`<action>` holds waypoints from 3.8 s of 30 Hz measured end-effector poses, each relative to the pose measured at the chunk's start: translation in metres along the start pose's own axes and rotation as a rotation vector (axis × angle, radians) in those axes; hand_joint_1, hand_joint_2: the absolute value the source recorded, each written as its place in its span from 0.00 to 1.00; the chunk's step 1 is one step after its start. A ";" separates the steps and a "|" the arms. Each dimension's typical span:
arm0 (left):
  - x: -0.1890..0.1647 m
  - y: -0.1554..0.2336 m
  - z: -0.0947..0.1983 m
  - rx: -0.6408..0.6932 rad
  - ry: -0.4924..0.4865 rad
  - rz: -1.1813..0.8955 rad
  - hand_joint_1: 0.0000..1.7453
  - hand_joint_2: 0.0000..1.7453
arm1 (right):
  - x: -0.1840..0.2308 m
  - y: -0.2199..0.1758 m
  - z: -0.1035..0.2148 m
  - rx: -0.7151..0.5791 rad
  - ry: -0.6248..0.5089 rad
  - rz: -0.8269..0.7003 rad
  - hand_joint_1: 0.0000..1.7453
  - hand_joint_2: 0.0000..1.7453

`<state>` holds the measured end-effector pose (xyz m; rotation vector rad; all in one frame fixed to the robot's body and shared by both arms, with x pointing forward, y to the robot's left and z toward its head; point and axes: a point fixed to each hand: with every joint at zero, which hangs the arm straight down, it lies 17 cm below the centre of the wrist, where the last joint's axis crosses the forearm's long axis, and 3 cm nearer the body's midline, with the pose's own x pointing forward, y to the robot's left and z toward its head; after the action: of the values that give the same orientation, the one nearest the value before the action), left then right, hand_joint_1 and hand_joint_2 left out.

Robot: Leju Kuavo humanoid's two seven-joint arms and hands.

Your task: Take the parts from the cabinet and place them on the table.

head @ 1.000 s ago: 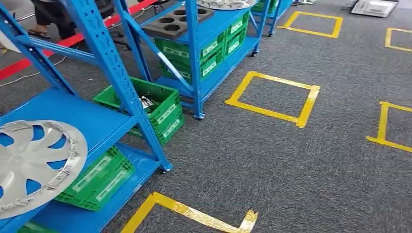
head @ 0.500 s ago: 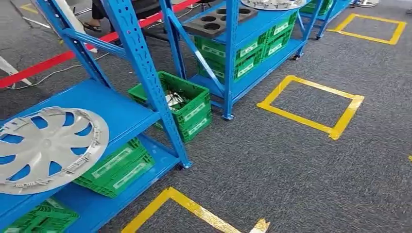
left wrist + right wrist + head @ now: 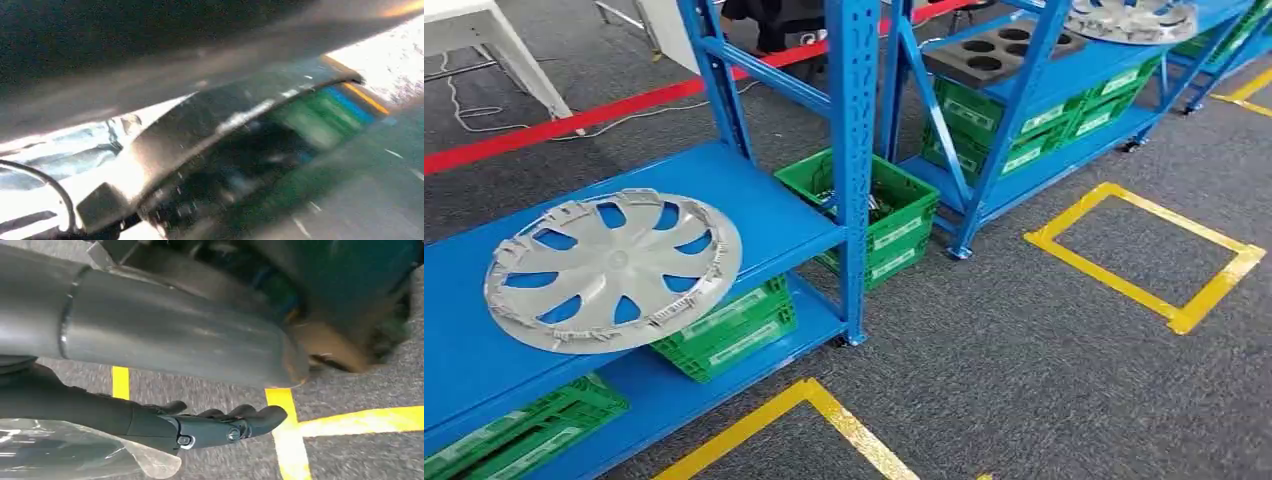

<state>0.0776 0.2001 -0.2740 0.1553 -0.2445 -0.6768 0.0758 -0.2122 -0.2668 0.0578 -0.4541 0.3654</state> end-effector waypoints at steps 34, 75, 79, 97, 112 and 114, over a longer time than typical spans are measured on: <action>0.003 -0.003 0.001 -0.007 -0.001 -0.001 0.00 0.00 | -0.005 0.004 0.002 0.008 0.007 0.007 0.00 0.00; 0.007 -0.008 0.002 -0.063 -0.028 0.142 0.00 0.00 | -0.025 0.011 0.006 0.013 0.091 -0.070 0.00 0.00; -0.004 -0.013 0.003 -0.079 -0.005 0.192 0.00 0.00 | -0.023 0.015 0.006 0.022 0.097 -0.088 0.00 0.00; -0.060 -0.026 0.009 -0.120 0.088 0.426 0.00 0.00 | 0.009 0.020 -0.002 0.040 0.079 -0.203 0.00 0.00; -0.068 0.003 0.005 -0.090 0.065 0.608 0.00 0.00 | -0.022 -0.004 0.005 -0.025 0.159 -0.286 0.00 0.00; -0.067 0.006 0.005 -0.088 0.057 0.631 0.00 0.00 | -0.027 -0.008 0.006 -0.035 0.172 -0.292 0.00 0.00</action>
<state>0.0298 0.2469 -0.2798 0.0081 -0.1939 -0.0555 0.0533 -0.2297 -0.2734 0.0574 -0.2763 0.0739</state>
